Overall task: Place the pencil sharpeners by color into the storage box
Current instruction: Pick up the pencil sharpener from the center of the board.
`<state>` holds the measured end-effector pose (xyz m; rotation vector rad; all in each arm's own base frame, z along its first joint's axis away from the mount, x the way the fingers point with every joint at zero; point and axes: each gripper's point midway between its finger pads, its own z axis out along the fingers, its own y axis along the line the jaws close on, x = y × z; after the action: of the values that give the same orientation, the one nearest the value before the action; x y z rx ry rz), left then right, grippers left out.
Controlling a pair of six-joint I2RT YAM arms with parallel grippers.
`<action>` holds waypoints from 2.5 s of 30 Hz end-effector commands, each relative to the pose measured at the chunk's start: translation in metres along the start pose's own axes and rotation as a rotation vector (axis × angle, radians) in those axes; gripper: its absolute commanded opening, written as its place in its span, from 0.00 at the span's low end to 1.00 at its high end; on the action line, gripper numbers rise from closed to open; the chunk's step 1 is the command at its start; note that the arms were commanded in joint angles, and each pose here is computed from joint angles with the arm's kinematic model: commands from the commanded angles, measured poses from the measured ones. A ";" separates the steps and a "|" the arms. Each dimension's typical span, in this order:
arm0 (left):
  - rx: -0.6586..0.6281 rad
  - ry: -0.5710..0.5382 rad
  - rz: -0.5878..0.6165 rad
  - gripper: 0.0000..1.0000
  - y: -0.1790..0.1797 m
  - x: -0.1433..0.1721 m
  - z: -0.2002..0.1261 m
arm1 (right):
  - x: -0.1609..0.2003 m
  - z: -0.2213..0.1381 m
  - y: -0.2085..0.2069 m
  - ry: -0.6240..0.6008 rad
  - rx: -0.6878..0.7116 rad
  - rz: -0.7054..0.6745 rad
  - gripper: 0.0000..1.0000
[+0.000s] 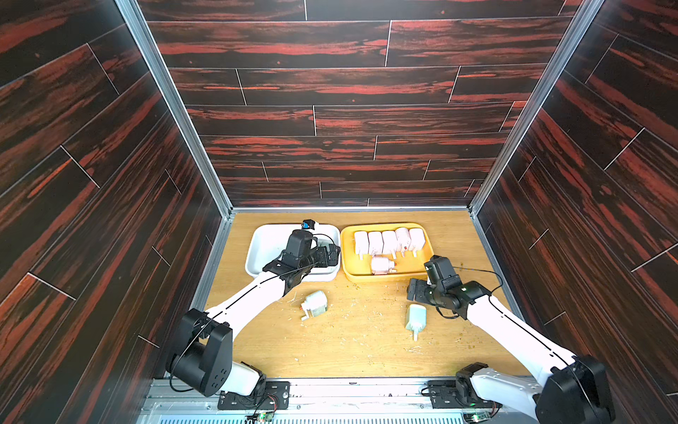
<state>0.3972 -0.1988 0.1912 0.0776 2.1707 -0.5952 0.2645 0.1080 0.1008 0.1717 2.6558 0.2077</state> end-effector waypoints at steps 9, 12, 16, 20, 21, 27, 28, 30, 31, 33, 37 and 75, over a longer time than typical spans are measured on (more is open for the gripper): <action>-0.001 -0.043 0.068 1.00 -0.004 -0.005 -0.014 | 0.049 0.011 -0.004 0.274 0.072 -0.019 0.80; -0.010 -0.043 0.075 1.00 -0.002 -0.004 -0.014 | 0.049 0.012 -0.003 0.279 0.079 -0.017 0.75; -0.010 -0.037 0.077 1.00 -0.002 -0.002 -0.013 | 0.046 0.014 -0.001 0.266 0.073 0.007 0.65; 0.006 -0.035 0.090 1.00 -0.007 0.000 -0.013 | 0.044 0.015 0.000 0.254 0.073 0.017 0.57; 0.013 -0.034 0.098 1.00 -0.009 0.001 -0.013 | 0.044 0.015 -0.001 0.254 0.077 0.019 0.56; 0.074 -0.046 0.147 1.00 -0.029 0.002 -0.018 | 0.033 0.005 0.010 0.210 0.058 0.050 0.00; 0.085 -0.053 0.164 1.00 -0.034 0.002 -0.020 | 0.029 0.001 0.015 0.192 0.048 0.062 0.00; 0.102 -0.065 0.190 1.00 -0.043 0.003 -0.022 | 0.021 -0.008 0.028 0.157 0.034 0.096 0.00; 0.112 -0.065 0.202 1.00 -0.048 0.004 -0.022 | 0.015 -0.014 0.036 0.135 0.019 0.115 0.00; 0.137 -0.065 0.227 1.00 -0.057 0.007 -0.024 | 0.004 -0.026 0.048 0.093 -0.010 0.163 0.00; 0.189 -0.089 0.287 1.00 -0.077 0.008 -0.033 | -0.020 -0.044 0.079 0.040 -0.128 0.254 0.00; 0.107 -0.448 0.974 0.88 -0.108 0.062 -0.032 | -0.047 -0.028 0.205 0.131 -0.139 0.477 0.00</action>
<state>0.3004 -0.2900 0.1873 0.9490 1.4574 -0.1730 0.3163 0.2945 0.1792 0.7412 2.6691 0.5564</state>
